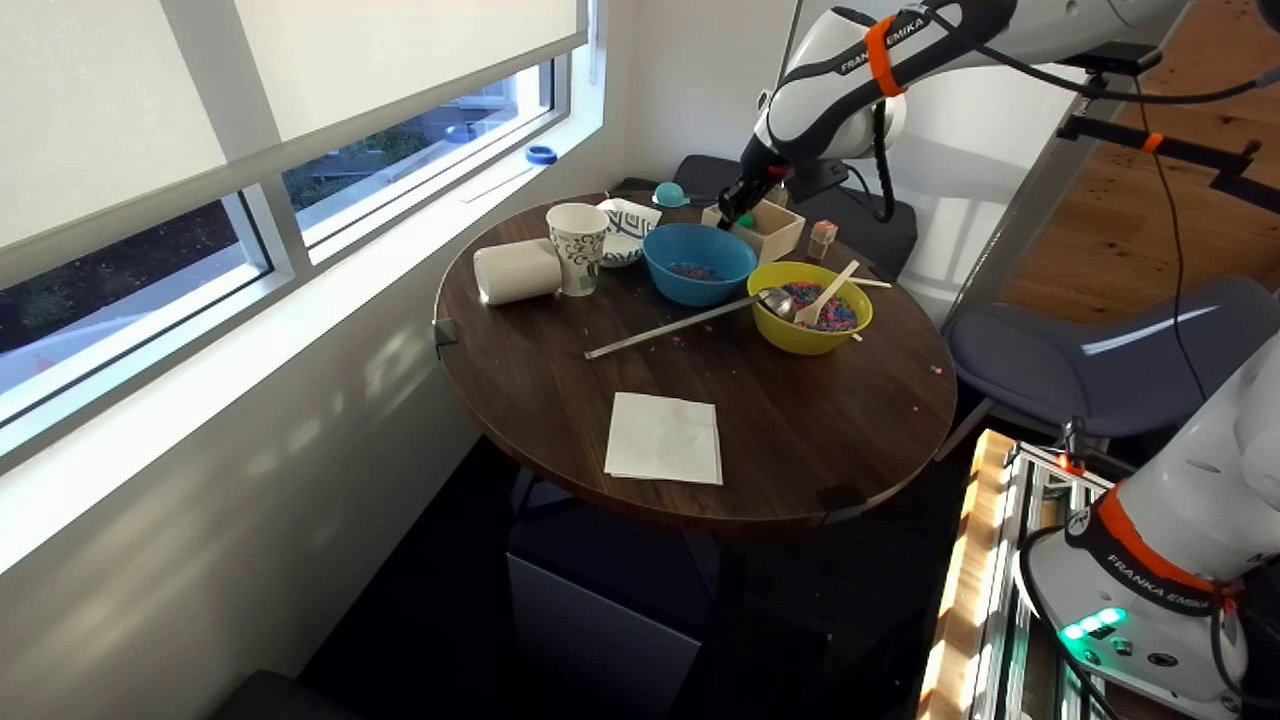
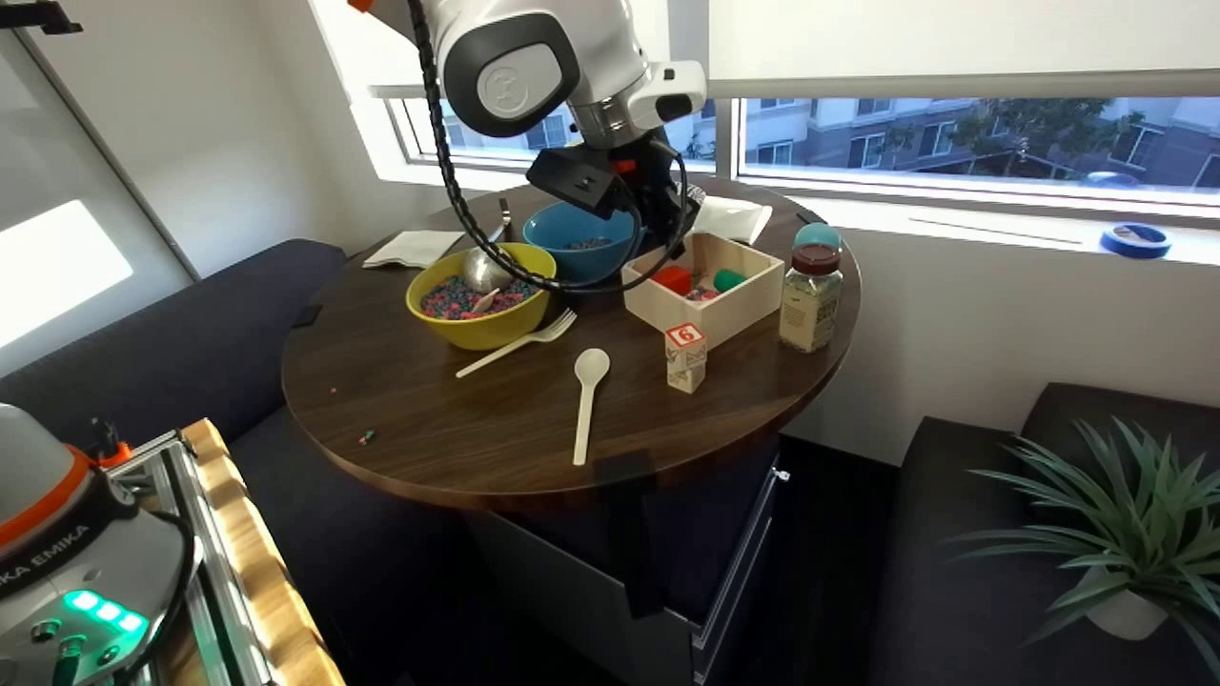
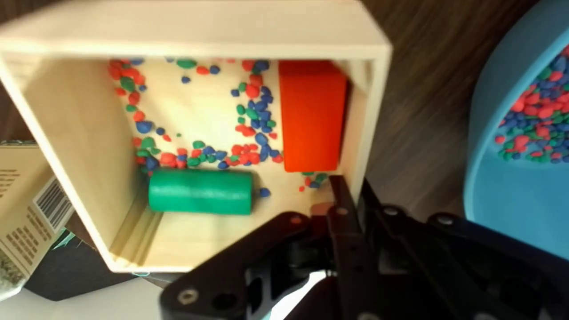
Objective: Spill the contents of the box into the blue bowl
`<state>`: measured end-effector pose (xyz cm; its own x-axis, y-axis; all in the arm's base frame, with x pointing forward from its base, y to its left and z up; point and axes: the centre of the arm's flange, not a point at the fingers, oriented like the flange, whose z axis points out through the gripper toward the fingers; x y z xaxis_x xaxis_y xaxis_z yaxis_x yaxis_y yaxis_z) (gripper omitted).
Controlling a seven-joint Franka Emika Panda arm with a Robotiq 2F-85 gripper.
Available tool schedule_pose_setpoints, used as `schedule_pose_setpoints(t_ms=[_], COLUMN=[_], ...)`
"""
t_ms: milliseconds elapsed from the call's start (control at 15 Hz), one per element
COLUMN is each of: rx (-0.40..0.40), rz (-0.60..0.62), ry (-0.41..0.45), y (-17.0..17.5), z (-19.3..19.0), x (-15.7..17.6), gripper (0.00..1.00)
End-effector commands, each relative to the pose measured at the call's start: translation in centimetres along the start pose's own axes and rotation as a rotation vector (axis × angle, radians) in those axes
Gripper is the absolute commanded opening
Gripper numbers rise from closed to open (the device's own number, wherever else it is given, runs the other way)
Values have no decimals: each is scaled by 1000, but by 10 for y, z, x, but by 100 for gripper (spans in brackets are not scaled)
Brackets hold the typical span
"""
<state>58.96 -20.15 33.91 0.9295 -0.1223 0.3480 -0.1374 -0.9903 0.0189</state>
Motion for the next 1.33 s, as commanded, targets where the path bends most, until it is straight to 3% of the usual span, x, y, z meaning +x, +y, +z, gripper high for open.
schedule_pose_setpoints(t_ms=[0,600,1267], rx=[1,37,30], rz=[-5,16,14], ry=[19,68,99], y=[6,-4,-9], z=[4,-37,-51], x=[0,10,15], gripper=[7,7,6])
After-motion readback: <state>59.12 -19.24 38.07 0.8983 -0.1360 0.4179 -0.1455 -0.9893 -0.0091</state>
